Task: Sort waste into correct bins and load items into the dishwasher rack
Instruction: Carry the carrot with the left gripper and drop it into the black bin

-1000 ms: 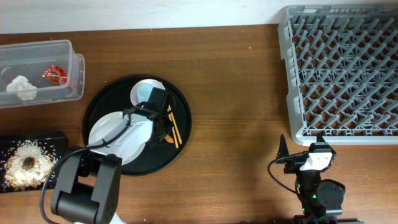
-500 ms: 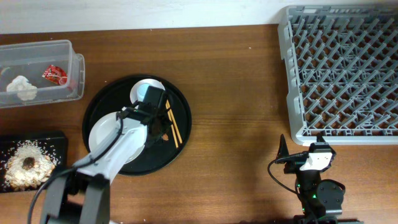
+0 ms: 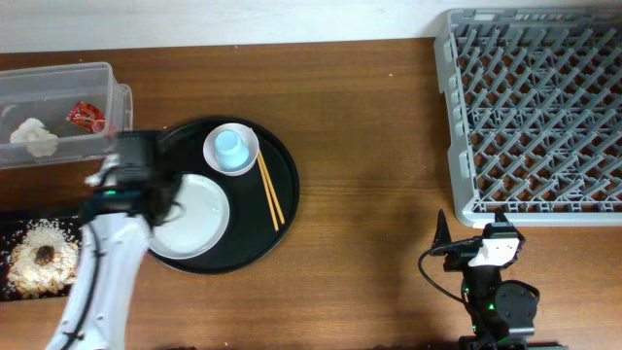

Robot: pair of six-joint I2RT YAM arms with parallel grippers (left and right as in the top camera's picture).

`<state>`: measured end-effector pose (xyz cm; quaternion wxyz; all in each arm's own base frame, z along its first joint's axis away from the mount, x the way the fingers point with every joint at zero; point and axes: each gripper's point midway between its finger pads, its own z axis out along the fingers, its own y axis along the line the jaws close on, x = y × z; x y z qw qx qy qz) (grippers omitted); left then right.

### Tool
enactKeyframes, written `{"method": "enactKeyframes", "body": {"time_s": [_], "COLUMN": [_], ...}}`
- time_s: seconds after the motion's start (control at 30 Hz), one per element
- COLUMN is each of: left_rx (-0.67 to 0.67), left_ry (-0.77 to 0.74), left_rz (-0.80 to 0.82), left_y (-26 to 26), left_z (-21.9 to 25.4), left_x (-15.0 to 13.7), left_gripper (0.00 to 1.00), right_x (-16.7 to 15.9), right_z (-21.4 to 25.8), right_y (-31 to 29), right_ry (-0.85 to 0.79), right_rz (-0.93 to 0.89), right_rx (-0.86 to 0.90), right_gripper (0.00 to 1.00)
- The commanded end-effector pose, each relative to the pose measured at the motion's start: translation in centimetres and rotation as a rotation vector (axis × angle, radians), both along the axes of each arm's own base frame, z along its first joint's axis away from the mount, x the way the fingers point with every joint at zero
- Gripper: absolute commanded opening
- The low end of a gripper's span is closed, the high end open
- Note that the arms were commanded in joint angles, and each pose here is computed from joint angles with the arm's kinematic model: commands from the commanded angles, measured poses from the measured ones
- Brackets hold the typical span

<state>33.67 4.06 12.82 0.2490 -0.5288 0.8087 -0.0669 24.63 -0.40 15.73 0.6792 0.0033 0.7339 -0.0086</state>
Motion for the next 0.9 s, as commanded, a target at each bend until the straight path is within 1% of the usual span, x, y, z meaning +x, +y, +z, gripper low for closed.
{"method": "enactKeyframes", "body": {"time_s": [0.0, 0.07, 0.17, 0.4, 0.47, 0.53, 0.6, 0.67, 0.73, 0.77, 0.8, 0.87], "left_rx": [0.087, 0.073, 0.078, 0.118, 0.188, 0.266, 0.267, 0.284, 0.365, 0.398, 0.440, 0.475], "left_ry": [-0.026, -0.024, -0.042, -0.098, -0.072, -0.002, 0.038, 0.061, 0.092, 0.108, 0.132, 0.149], "left_rz": [0.243, 0.327, 0.405, 0.509, 0.592, 0.646, 0.667, 0.657, 0.545, 0.525, 0.528, 0.542], "left_y": [8.5, 11.1, 13.7, 17.4, 19.6, 21.8, 23.0, 24.4, 25.9, 26.5, 27.2, 27.9], "left_z": [1.1, 1.0, 1.3, 2.3, 2.4, 1.8, 0.6, -0.7, -1.3, -1.4, -1.6, -1.9], "left_x": [-1.7, -2.9, -3.8, -4.7, -6.3, -8.2, -9.0, -8.7, -7.6, -7.5, -7.6, -7.7], "left_gripper": [0.25, 0.25, 0.25, 0.25, 0.26, 0.26, 0.26, 0.26, 0.26, 0.26, 0.26, 0.26], "right_x": [0.0, 0.0, 0.0, 0.0, 0.0, 0.0, 0.0, 0.0, 0.0, 0.0, 0.0, 0.0], "right_z": [-0.2, -0.2, -0.2, -0.2, -0.2, -0.2, -0.2, -0.2, -0.2, -0.2, -0.2, -0.2], "right_y": [-0.3, -0.3, -0.3, -0.3, -0.3, -0.3, -0.3, -0.3, -0.3, -0.3, -0.3, -0.3], "right_ry": [0.005, 0.005, 0.005, 0.005, 0.005, 0.005, 0.005, 0.005, 0.005, 0.005, 0.005, 0.005], "right_rz": [-0.015, -0.015, -0.015, -0.015, -0.015, -0.015, -0.015, -0.015, -0.015, -0.015, -0.015, -0.015], "right_rx": [-0.004, -0.004, -0.004, -0.004, -0.004, -0.004, -0.004, -0.004, -0.004, -0.004, -0.004, -0.004], "right_gripper": [0.98, 0.98, 0.98, 0.98, 0.98, 0.98, 0.98, 0.98, 0.98, 0.98, 0.99, 0.98]}}
